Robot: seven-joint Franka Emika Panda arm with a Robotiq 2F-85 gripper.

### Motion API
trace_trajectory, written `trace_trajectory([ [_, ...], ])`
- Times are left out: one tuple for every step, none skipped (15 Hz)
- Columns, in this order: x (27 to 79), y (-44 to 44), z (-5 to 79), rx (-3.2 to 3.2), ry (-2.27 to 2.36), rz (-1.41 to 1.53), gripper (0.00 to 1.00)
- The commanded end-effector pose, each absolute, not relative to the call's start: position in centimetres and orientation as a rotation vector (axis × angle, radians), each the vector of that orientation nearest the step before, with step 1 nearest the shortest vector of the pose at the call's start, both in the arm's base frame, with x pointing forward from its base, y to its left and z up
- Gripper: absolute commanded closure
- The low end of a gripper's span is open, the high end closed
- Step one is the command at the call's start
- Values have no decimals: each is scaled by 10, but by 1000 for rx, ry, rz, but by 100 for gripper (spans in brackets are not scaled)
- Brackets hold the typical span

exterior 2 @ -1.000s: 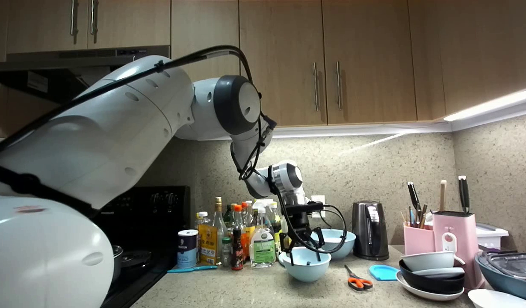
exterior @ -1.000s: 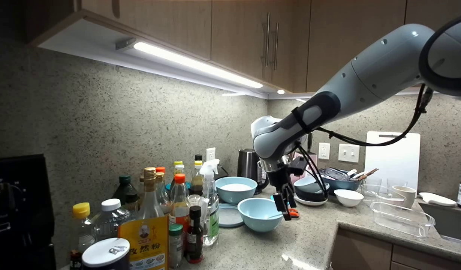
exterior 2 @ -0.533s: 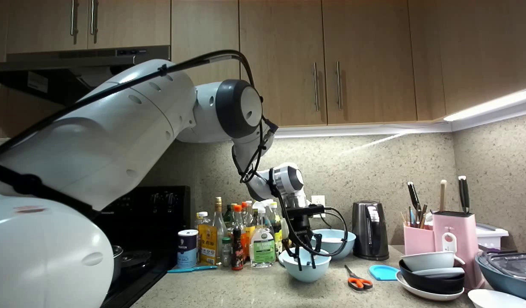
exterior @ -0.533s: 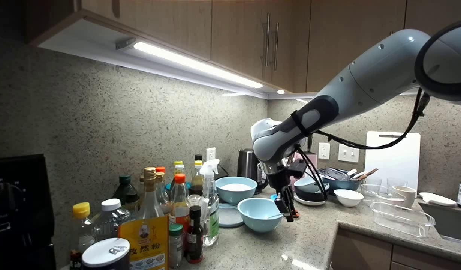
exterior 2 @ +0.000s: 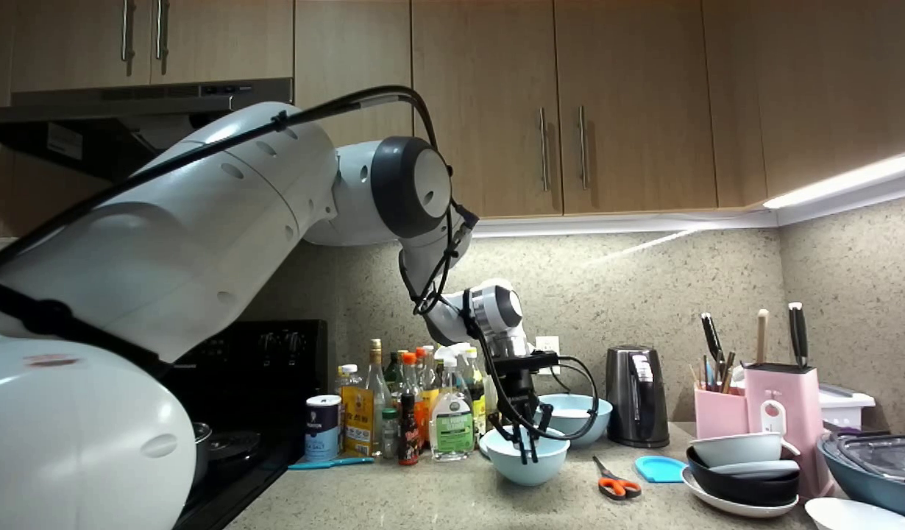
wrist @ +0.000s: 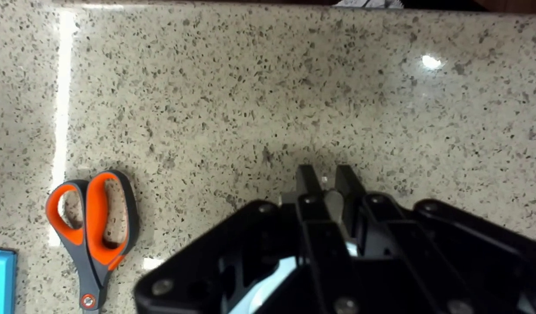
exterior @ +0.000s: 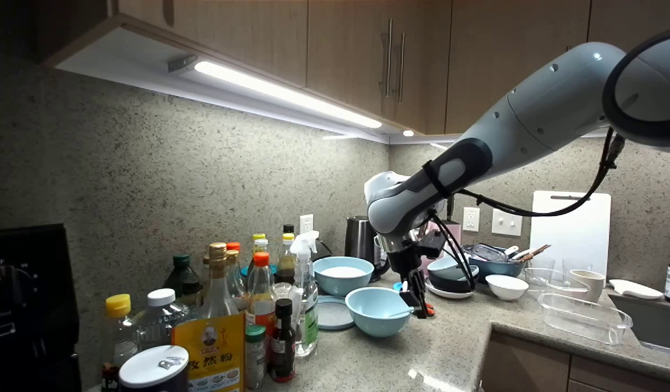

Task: Use the spoon to stir the contents in the blue bowl

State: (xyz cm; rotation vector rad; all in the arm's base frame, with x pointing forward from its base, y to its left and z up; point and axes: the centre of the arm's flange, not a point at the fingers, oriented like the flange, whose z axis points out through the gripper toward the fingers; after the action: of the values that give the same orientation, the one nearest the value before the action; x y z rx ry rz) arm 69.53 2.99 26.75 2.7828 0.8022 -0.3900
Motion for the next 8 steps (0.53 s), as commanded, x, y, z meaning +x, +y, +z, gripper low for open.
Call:
trace_trajectory([
  [690,32,280,2745,820,-363,96],
  [688,34,285,2733,820,-363,96],
  [684,38,293,2714,808,-369,96],
  [682,42,299,2702,793,-382,96],
  [679,45,303,2680,758,-414,96],
  [676,47,307,2662,740,-461,96],
  [673,48,310,2649,708,-537,96],
  [669,48,312,2645,675,-610,96],
])
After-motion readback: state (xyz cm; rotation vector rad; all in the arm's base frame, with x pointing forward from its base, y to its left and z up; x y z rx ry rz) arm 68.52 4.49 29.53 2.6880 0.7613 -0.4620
